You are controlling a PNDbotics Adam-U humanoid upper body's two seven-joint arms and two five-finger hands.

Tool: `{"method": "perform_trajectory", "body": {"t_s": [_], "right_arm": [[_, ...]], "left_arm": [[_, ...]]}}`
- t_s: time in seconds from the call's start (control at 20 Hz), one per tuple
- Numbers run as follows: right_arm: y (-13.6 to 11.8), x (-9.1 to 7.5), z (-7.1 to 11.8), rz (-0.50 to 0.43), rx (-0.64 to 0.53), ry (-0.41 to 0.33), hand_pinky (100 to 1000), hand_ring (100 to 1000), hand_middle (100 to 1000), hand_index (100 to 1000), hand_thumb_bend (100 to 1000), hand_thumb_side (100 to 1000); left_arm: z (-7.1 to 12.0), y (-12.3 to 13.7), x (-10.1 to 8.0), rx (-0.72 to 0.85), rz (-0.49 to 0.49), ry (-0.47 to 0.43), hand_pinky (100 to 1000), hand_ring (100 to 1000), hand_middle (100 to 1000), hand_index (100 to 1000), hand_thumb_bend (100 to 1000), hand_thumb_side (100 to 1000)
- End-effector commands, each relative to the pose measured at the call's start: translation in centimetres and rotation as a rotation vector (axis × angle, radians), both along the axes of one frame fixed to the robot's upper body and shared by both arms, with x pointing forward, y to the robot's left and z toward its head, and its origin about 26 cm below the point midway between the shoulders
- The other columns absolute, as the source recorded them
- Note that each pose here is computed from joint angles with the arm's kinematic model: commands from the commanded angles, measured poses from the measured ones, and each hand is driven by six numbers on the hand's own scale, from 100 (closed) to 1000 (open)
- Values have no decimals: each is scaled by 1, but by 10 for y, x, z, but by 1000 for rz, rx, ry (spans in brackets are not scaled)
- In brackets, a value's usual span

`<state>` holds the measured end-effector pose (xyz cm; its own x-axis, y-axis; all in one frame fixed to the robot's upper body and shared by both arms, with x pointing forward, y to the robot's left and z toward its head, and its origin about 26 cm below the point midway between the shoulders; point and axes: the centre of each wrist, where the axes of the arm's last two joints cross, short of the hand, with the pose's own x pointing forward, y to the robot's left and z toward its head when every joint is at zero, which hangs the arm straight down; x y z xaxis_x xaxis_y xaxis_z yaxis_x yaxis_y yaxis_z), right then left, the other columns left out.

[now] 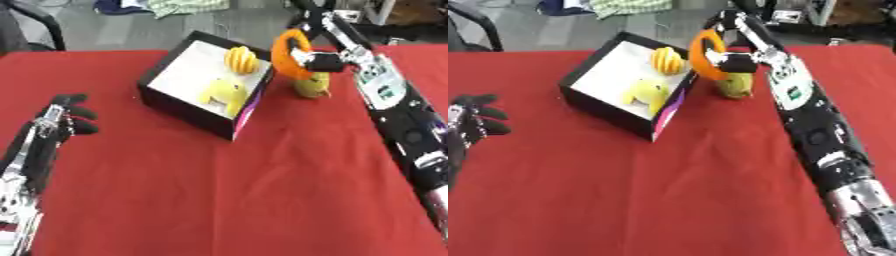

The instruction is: Pick up objects on the table and place them in the box.

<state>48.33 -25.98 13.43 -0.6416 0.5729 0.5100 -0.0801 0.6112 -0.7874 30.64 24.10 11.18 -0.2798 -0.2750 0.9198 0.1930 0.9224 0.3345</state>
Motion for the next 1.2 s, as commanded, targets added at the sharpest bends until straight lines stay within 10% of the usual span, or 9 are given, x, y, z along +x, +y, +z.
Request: {"method": "perform_trajectory", "body": {"t_s": [0.05,0.65,0.95,1.2], "right_arm": [[10,5,5,-31,7,-22,1000,876,689,378,100,332],[54,1,-21,-28,-48,-43,1000,888,713,564,100,329],[69,-1,-17,37,-138,-95,1000,914,764,846,100,259],[72,-2,-18,43,-210,-109,1000,937,832,986,100,495]], "left_arm": [[11,-5,1,-6,-34,-35,701,566,589,844,100,1000],[14,-12,1,-15,-70,-40,700,567,590,844,100,1000],[15,-13,1,-16,-74,-42,700,568,591,845,100,1000],[15,-13,2,-14,-73,-43,699,569,591,845,100,1000]]}}
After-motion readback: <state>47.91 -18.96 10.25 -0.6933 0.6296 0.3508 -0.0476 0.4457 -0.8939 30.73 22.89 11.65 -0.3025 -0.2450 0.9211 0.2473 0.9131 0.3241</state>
